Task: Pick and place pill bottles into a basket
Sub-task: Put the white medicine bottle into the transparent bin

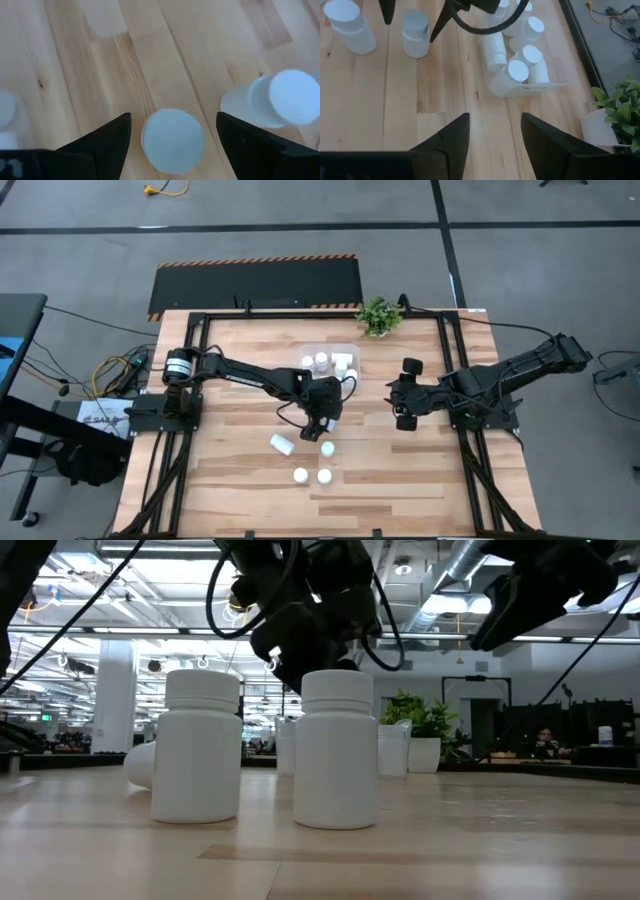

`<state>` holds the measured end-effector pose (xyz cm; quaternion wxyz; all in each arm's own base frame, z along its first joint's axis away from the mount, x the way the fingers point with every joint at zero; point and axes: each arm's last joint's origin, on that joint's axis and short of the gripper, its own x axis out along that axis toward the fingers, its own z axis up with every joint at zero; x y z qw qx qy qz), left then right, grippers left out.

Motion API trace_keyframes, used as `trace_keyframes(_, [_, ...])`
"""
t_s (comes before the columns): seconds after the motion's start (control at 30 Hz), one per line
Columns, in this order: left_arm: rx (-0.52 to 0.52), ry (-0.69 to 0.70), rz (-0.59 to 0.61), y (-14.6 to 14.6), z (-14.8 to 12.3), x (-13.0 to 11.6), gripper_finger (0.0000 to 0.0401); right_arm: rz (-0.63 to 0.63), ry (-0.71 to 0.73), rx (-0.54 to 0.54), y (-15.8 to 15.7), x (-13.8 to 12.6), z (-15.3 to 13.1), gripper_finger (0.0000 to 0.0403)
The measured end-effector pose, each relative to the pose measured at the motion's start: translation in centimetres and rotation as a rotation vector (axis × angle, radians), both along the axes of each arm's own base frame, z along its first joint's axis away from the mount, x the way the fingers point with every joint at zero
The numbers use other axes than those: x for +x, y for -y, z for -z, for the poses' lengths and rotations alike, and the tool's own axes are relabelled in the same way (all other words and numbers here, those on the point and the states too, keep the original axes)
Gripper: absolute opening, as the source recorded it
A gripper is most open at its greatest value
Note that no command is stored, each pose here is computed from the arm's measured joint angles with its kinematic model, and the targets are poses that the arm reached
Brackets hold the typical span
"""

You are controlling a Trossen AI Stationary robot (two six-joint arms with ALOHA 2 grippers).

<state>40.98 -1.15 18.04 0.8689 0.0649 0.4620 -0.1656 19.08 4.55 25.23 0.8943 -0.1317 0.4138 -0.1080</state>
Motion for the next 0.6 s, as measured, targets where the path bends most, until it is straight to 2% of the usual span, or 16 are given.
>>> trace_keyframes(0.33, [-0.007, -0.012, -0.026, -0.68, 0.08, -0.05, 0.0275, 0.000, -0.013, -0.003, 0.03, -0.09, 0.08, 0.0165])
trace_keyframes(0.43, [-0.009, -0.015, -0.028, -0.68, 0.09, -0.07, 0.0254, -0.001, -0.016, -0.004, 0.03, -0.11, 0.09, 0.0161])
trace_keyframes(0.6, [-0.027, -0.025, -0.026, -0.62, 0.12, -0.14, 0.0195, -0.002, -0.018, -0.003, 0.03, -0.12, 0.11, 0.0155])
